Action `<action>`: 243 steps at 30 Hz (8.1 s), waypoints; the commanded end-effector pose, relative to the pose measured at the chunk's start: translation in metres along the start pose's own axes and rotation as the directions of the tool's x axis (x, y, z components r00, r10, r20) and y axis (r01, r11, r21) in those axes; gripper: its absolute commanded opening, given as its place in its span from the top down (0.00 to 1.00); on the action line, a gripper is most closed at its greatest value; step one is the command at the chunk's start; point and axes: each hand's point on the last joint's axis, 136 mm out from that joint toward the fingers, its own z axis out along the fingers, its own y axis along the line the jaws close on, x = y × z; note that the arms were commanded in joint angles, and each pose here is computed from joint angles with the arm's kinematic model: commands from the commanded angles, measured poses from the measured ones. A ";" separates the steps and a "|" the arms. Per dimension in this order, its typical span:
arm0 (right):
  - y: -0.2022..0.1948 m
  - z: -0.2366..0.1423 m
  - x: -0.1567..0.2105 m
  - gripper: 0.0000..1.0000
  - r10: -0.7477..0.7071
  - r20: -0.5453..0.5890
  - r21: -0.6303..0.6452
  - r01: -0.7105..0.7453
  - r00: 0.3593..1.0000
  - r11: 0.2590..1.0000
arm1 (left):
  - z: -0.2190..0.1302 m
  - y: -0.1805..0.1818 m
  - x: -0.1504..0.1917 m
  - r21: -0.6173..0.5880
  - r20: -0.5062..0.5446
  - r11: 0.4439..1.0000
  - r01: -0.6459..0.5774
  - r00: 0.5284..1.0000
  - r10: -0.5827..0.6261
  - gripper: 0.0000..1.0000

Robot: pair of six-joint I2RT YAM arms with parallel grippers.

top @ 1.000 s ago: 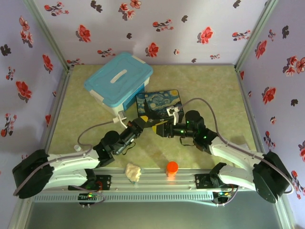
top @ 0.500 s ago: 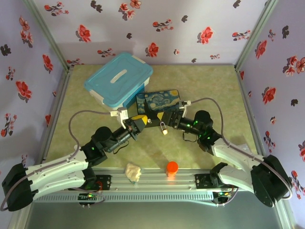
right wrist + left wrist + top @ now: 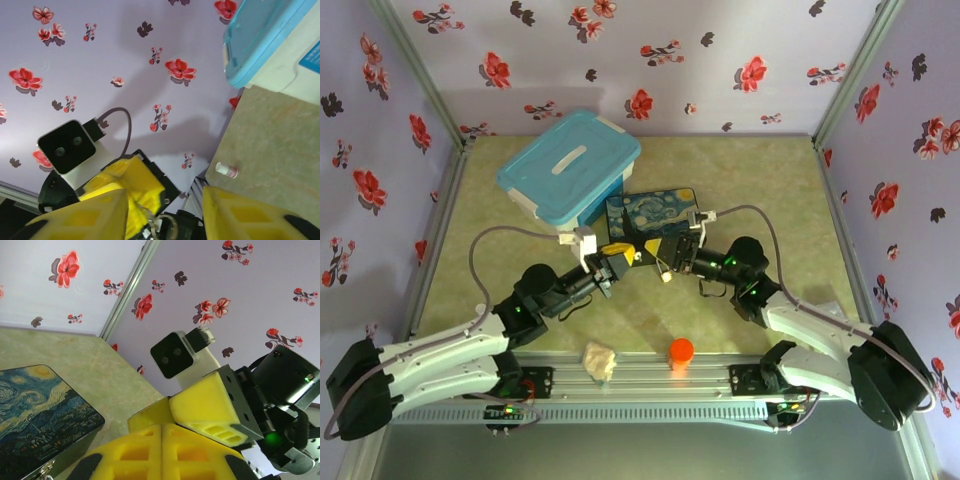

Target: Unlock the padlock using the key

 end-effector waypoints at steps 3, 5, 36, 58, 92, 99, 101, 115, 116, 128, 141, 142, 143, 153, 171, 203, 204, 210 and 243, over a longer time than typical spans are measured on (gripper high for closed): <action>0.010 0.003 0.006 0.61 -0.037 -0.028 -0.046 0.035 0.999 0.998 | 0.005 -0.015 -0.022 0.059 0.069 0.998 -0.027 0.997 0.023 1.00; 0.009 0.003 0.009 0.61 -0.021 -0.042 -0.050 0.019 0.999 0.999 | 0.004 -0.014 -0.023 0.060 0.073 0.998 -0.027 0.997 0.023 1.00; 0.004 -0.006 0.018 0.73 -0.404 -0.043 0.038 0.405 0.914 0.913 | 0.012 -0.017 -0.021 0.117 0.067 0.991 0.059 0.995 -0.068 1.00; 0.034 0.001 0.013 0.81 -0.492 0.010 -0.087 0.491 0.870 0.867 | 0.013 -0.016 -0.018 0.132 0.066 0.987 0.086 0.993 -0.096 1.00; -0.062 -0.038 0.005 1.00 -0.809 -0.499 0.446 0.892 0.311 0.069 | 0.040 0.062 0.038 -0.140 0.147 0.624 0.769 0.639 -0.755 0.39; -0.072 -0.029 0.011 1.00 -0.779 -0.603 0.420 0.899 0.173 -0.125 | 0.049 0.068 0.058 -0.110 0.152 0.527 0.843 0.538 -0.829 0.40; -0.071 -0.026 0.011 1.00 -0.778 -0.612 0.420 0.892 0.145 -0.165 | 0.053 0.066 0.060 -0.090 0.144 0.512 0.855 0.519 -0.842 0.43; -0.072 -0.016 0.018 1.00 -0.772 -0.634 0.368 0.897 0.050 -0.244 | 0.068 0.064 0.083 -0.043 0.125 0.409 0.911 0.411 -0.903 0.51; -0.073 -0.015 0.020 1.00 -0.770 -0.637 0.359 0.900 0.043 -0.247 | 0.069 0.063 0.083 -0.038 0.122 0.403 0.914 0.405 -0.906 0.55; -0.085 -0.021 0.025 0.99 -0.703 -0.709 0.293 0.886 -0.052 -0.360 | 0.064 0.071 0.094 -0.059 0.136 0.389 0.919 0.394 -0.909 0.85; -0.080 -0.027 0.030 0.75 -0.735 -0.678 0.319 0.905 0.009 -0.283 | 0.063 0.065 0.083 -0.035 0.128 0.443 0.896 0.444 -0.887 1.00; -0.076 -0.029 0.029 0.70 -0.750 -0.661 0.340 0.905 0.037 -0.255 | 0.063 0.063 0.080 -0.029 0.128 0.455 0.890 0.455 -0.881 1.00; -0.072 -0.030 0.030 0.63 -0.767 -0.637 0.363 0.907 0.073 -0.215 | 0.062 0.062 0.077 -0.024 0.128 0.469 0.883 0.468 -0.874 1.00; -0.044 -0.050 0.013 0.23 -0.639 -0.183 0.464 0.639 0.747 0.614 | 0.058 0.066 0.073 -0.063 0.127 0.635 0.770 0.638 -0.760 1.00; -0.004 -0.036 -0.009 0.51 -0.279 0.092 0.034 0.277 0.956 0.960 | 0.052 0.036 0.052 -0.246 -0.047 0.930 0.273 0.955 -0.293 1.00; 0.021 0.001 0.005 0.78 -0.258 0.055 -0.181 0.264 0.965 0.948 | 0.039 -0.007 -0.006 -0.035 0.079 0.949 0.313 0.948 -0.309 1.00; 0.021 0.001 0.005 0.79 -0.257 0.056 -0.183 0.263 0.965 0.947 | 0.039 -0.006 -0.005 -0.035 0.079 0.949 0.313 0.948 -0.309 1.00; 0.021 0.006 0.013 0.83 -0.221 0.029 -0.212 0.222 0.975 0.952 | 0.037 -0.002 -0.004 -0.043 0.089 0.950 0.309 0.948 -0.304 1.00; -0.082 -0.040 0.005 1.00 -0.235 -0.005 0.354 0.222 0.972 0.909 | -0.002 0.072 0.021 -0.431 0.078 0.863 0.265 0.963 -0.256 0.18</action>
